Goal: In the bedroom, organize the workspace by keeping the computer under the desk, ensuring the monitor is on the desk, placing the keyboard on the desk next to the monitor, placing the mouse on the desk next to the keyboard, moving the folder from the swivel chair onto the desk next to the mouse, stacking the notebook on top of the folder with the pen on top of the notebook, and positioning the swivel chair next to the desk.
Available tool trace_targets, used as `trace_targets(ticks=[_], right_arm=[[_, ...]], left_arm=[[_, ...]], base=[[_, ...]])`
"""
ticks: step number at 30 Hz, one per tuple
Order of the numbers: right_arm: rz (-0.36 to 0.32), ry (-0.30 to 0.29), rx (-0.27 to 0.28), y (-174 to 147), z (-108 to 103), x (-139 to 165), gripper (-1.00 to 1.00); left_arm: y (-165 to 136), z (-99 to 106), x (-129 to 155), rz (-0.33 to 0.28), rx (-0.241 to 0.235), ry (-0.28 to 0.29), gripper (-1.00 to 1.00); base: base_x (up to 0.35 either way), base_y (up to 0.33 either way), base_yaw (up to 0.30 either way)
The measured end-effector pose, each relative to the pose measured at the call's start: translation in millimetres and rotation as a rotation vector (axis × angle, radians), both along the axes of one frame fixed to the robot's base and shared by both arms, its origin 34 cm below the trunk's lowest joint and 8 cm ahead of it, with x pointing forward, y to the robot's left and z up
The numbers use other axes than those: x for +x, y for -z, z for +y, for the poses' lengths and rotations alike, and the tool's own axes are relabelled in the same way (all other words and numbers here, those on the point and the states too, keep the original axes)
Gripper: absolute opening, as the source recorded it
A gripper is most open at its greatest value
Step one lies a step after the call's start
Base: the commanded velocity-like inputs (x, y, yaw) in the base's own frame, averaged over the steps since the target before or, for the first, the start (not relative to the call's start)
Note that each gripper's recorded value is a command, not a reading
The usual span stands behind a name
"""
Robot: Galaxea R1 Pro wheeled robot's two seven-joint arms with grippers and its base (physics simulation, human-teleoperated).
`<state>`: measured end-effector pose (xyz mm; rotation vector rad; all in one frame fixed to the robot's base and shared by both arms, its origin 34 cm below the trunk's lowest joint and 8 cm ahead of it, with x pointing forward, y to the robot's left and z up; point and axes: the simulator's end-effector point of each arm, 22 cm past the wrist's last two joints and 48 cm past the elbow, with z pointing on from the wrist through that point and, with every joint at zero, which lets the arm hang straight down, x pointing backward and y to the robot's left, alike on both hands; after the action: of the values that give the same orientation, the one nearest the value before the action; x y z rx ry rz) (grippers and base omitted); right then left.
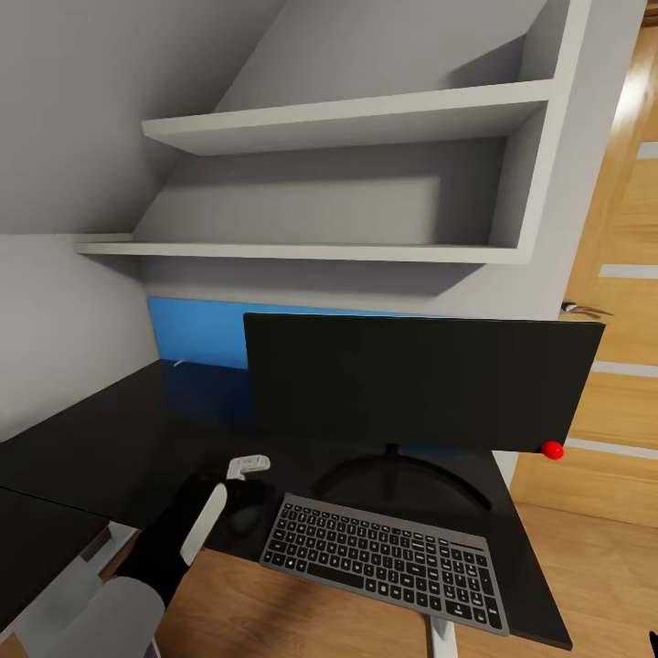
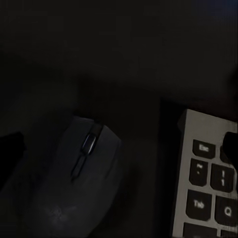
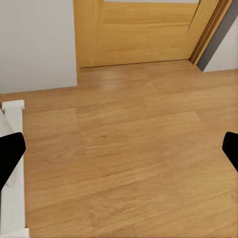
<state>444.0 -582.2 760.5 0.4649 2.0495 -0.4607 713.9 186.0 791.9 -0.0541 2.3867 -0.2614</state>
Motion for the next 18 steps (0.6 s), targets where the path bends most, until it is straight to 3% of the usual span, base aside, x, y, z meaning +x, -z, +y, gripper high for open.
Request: trace_targets(ticks=[12, 18], right_arm=[[-0.025, -0.012, -0.009, -12, 2, 7, 1.00], [-0.103, -0.060, -0.047, -69, 18, 32, 1.00]], left_arm=[[-50, 12, -14, -0.166, -0.057, -0.039, 1.00], [-82, 17, -32, -0.260, -0.077, -0.051, 1.00]], base=[[-0.001, 0.000, 0.000], [-0.073, 0.000, 0.000]])
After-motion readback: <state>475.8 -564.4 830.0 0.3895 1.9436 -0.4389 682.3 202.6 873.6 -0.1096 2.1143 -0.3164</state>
